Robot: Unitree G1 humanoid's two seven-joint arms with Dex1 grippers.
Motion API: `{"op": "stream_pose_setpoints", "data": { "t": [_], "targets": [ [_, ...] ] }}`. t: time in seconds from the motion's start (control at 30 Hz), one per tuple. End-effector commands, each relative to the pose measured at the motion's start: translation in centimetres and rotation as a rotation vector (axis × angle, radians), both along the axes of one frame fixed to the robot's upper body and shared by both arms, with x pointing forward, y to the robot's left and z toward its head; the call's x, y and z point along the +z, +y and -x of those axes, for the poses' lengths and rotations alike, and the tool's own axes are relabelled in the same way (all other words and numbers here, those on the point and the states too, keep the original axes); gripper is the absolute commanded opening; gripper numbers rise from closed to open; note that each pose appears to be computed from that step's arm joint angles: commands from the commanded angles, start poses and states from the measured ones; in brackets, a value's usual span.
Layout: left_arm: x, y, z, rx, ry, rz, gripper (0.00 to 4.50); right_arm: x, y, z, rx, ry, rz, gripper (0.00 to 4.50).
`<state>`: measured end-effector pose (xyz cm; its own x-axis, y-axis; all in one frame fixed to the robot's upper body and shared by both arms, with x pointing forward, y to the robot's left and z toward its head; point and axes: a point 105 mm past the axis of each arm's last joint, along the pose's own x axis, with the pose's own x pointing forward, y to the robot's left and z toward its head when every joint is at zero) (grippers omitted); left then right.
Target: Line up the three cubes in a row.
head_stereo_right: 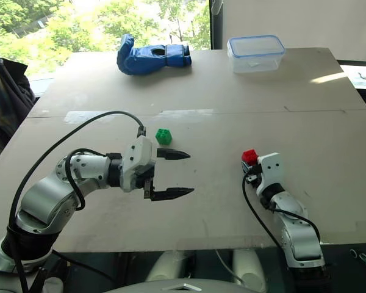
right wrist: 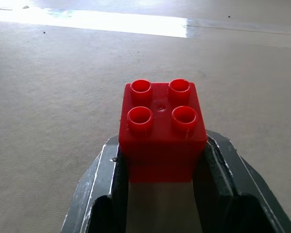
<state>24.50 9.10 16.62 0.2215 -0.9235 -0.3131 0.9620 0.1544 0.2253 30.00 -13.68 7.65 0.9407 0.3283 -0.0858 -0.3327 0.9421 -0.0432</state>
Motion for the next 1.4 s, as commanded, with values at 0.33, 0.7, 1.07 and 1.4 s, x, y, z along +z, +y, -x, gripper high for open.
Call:
{"op": "stream_pose_setpoints", "data": {
  "t": [0.33,0.7,1.07,1.4],
  "targets": [
    [0.6,0.7,-0.8,0.023,-0.063,-0.008,4.5,-0.1,-0.4,-0.8,-0.15,0.016,0.064,1.28],
    [1.2,0.6,-2.2,0.08,-0.156,0.007,4.5,-0.4,-0.3,-0.6,-0.144,0.054,0.065,4.12],
    [1.0,0.8,-2.1,0.085,-0.154,0.002,4.5,-0.4,0.2,-0.3,-0.102,0.053,0.024,4.47],
    [-0.5,3.1,-2.4,0.405,-0.144,0.166,4.5,2.2,-2.0,2.8,0.157,-0.037,0.06,4.47]
  ]
}}
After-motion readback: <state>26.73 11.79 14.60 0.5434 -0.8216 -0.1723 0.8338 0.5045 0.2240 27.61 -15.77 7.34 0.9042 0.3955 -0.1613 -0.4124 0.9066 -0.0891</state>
